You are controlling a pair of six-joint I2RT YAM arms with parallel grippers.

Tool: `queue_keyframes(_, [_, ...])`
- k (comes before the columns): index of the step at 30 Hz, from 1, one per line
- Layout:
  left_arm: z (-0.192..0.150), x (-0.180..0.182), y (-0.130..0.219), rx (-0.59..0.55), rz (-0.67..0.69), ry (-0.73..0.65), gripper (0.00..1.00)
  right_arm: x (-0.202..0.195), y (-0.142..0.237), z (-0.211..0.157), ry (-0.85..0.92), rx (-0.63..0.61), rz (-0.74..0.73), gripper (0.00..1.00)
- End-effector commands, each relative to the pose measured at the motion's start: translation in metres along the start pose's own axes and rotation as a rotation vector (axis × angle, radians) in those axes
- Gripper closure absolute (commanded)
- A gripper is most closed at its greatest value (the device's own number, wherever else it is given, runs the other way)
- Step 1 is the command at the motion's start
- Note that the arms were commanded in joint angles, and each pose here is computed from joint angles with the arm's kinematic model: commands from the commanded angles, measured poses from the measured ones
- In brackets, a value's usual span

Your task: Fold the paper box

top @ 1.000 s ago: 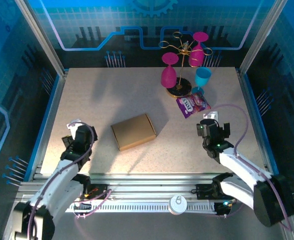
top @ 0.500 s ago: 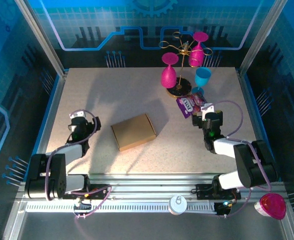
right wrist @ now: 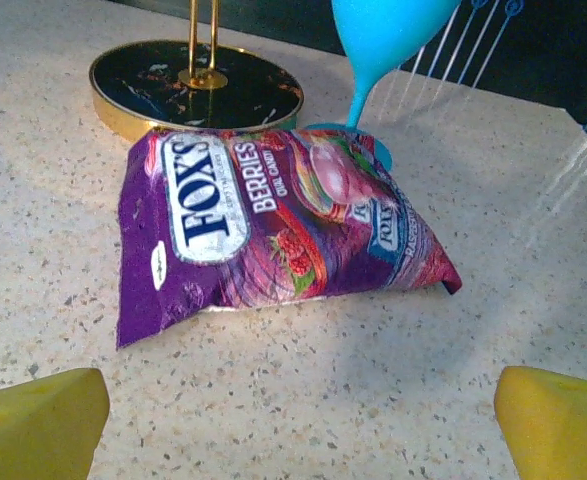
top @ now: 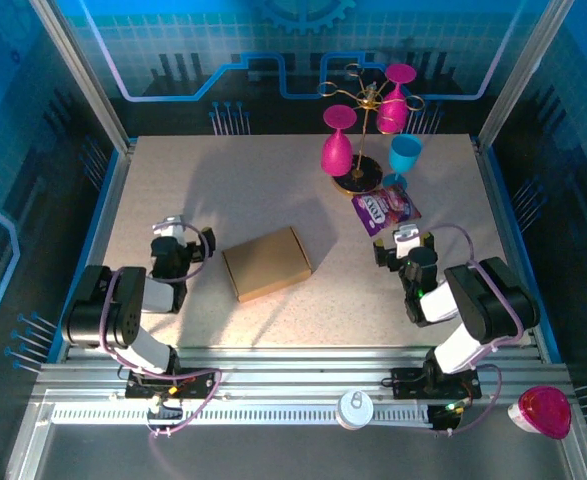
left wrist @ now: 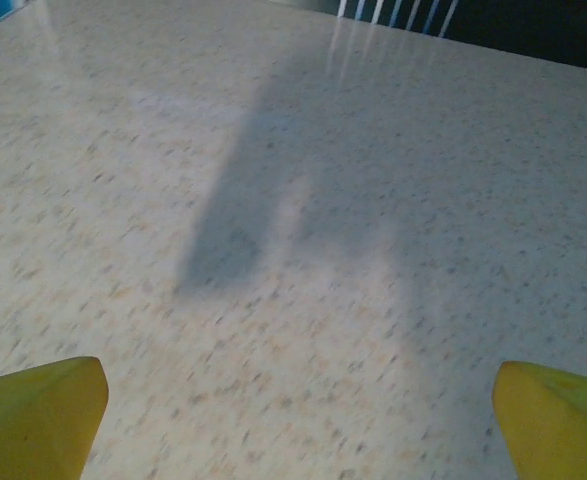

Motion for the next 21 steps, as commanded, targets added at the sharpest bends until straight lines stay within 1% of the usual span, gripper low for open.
queue_keyframes(1, [0.016, -0.012, -0.007, -0.03, -0.063, -0.05, 0.01, -0.014, -0.012, 0.027, -0.043, -0.055, -0.085, 0.0])
queue_keyframes(2, [0.016, -0.012, -0.007, -0.024, -0.061, -0.049, 0.01, -0.019, -0.019, 0.027, -0.063, -0.003, -0.088, 0.0])
queue_keyframes(3, [0.016, -0.012, -0.007, -0.03, -0.062, -0.049, 0.01, -0.025, -0.027, 0.027, -0.094, 0.035, -0.058, 0.0])
queue_keyframes(4, [0.016, -0.012, -0.007, -0.028, -0.06, -0.049, 0.01, -0.032, -0.028, 0.026, -0.134, 0.042, -0.033, 0.0])
queue_keyframes(10, [0.016, -0.013, -0.007, -0.03, -0.054, -0.058, 0.01, -0.032, -0.026, 0.026, -0.129, 0.028, -0.049, 0.0])
queue_keyframes(14, [0.016, -0.013, -0.007, -0.029, -0.051, -0.06, 0.01, -0.026, -0.02, 0.026, -0.103, -0.005, -0.058, 0.0])
queue_keyframes(16, [0.015, -0.013, -0.007, -0.028, -0.051, -0.06, 0.01, -0.027, -0.027, 0.029, -0.101, 0.031, -0.056, 0.0])
queue_keyframes(17, [0.016, -0.013, -0.007, -0.03, -0.052, -0.06, 0.01, -0.03, -0.027, 0.027, -0.118, 0.031, -0.035, 0.0])
queue_keyframes(19, [0.016, -0.013, -0.007, -0.029, -0.051, -0.061, 0.01, -0.031, -0.027, 0.027, -0.124, 0.031, -0.038, 0.0])
queue_keyframes(21, [0.016, -0.013, -0.007, -0.035, -0.047, -0.057, 0.01, -0.023, -0.022, 0.027, -0.087, 0.008, -0.059, 0.0])
Point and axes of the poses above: each hand's point on the last joint's axis, 136 mm out from that joint toward the fingers, its own y axis back along the fingers, its own x axis along the line the jaws close on, z = x × y, the point moved 10 cm from there along y, back along the fingers, and after that the axes turned 8 degrees about y, right-handed, at the moved point
